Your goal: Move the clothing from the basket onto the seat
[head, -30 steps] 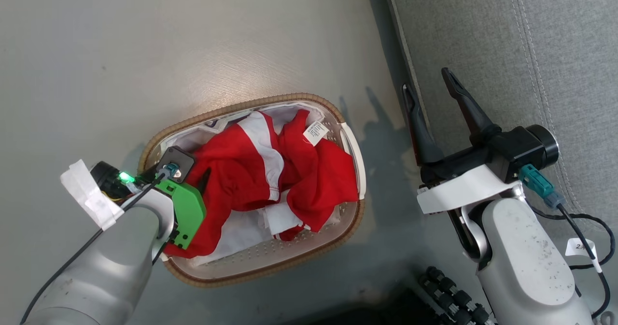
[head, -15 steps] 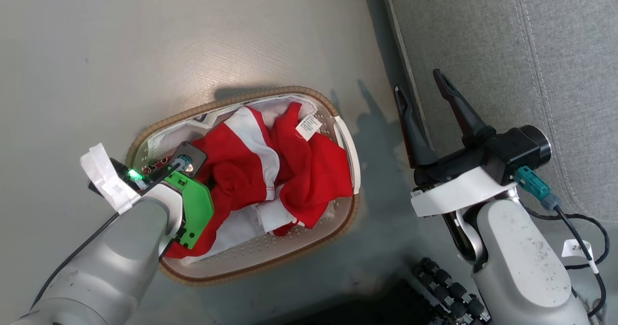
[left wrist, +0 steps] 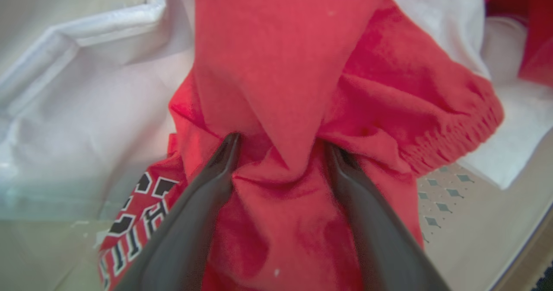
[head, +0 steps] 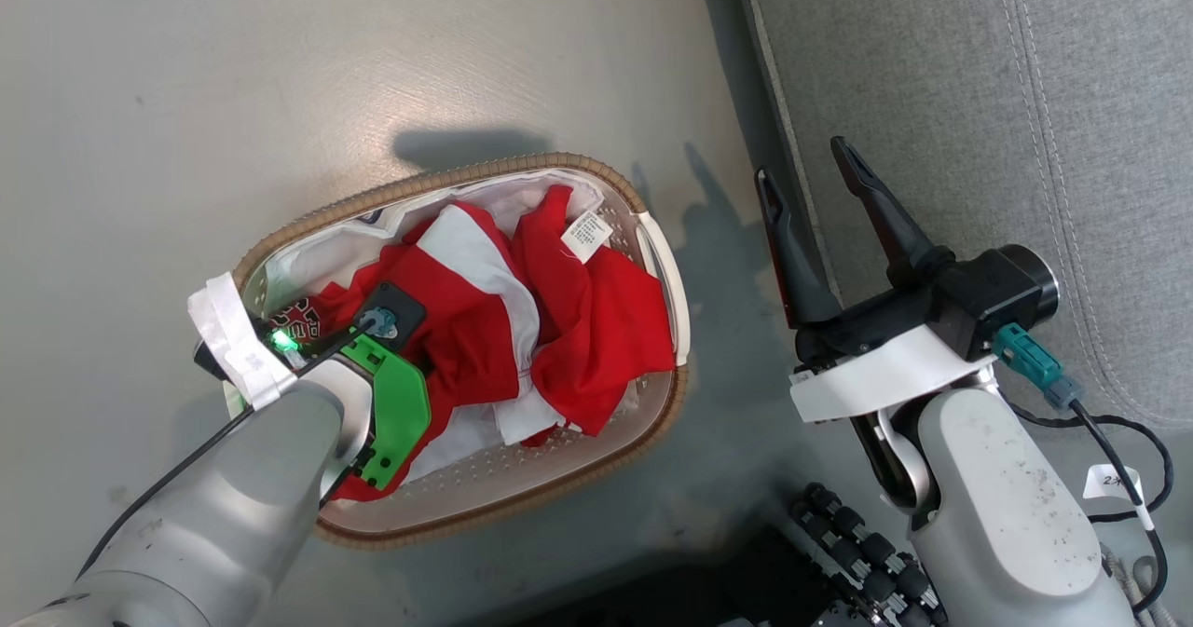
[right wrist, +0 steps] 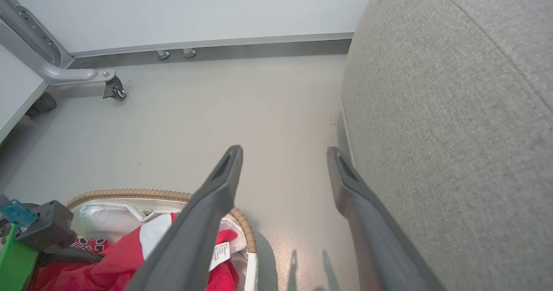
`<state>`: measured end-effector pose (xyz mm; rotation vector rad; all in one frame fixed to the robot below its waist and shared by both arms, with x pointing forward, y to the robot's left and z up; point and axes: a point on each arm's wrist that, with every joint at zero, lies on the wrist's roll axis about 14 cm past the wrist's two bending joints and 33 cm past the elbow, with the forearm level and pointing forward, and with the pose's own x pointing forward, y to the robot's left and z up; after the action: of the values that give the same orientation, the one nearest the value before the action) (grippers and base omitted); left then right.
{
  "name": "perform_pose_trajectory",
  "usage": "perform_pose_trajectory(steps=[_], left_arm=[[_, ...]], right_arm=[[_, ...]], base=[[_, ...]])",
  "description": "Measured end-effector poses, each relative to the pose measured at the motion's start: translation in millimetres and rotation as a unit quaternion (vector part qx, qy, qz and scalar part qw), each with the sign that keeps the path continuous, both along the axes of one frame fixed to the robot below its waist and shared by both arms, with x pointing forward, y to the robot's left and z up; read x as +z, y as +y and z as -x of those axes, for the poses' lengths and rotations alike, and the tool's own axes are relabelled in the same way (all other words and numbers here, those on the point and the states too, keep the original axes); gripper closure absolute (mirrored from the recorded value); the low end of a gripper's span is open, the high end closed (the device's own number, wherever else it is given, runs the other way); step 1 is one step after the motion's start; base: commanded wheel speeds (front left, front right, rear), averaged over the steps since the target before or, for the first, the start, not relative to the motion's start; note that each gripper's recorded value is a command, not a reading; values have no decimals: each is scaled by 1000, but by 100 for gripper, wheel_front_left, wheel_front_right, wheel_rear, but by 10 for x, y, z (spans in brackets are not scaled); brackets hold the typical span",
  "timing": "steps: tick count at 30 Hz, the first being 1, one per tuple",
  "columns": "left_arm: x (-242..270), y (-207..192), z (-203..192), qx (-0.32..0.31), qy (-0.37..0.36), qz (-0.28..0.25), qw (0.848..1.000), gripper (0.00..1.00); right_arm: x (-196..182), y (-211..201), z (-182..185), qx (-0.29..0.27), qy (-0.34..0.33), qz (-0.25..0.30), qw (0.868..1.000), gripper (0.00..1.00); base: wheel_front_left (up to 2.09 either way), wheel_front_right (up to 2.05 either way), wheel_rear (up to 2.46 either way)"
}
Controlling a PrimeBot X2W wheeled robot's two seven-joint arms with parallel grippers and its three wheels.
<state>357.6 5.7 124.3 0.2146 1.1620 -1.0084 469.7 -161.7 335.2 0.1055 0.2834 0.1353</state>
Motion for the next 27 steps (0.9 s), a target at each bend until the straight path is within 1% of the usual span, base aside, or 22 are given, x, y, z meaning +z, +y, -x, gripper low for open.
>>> perform_pose_trajectory(steps=[1, 2, 3, 8, 15, 20, 27], left_arm=[[-5, 14, 0, -1, 0, -2, 1000, 39], [-4, 19, 0, -2, 0, -2, 1000, 75], [4, 17, -8, 2, -1, 0, 1000, 100], [62, 47, -13, 17, 0, 4, 1000, 100], [323, -3, -84, 57, -26, 42, 997, 100], [585, -40, -84, 91, -49, 71, 992, 100], [960, 1, -57, 129, -80, 95, 984, 100]], right_arm=[[-1, 1, 1, 0, 0, 0, 1000, 0], [0, 2, 2, 0, 0, -1, 1000, 0], [0, 4, 4, 0, 1, -1, 1000, 0], [52, 12, -6, 0, -5, -4, 1000, 0], [251, 59, -34, 0, -26, -18, 999, 0], [435, 73, -13, -2, -42, -26, 999, 0], [646, 115, 112, -4, -54, -39, 998, 0]], base=[[0, 0, 0], [0, 0, 0], [0, 0, 0], [0, 0, 0], [0, 0, 0], [0, 0, 0], [0, 0, 0]])
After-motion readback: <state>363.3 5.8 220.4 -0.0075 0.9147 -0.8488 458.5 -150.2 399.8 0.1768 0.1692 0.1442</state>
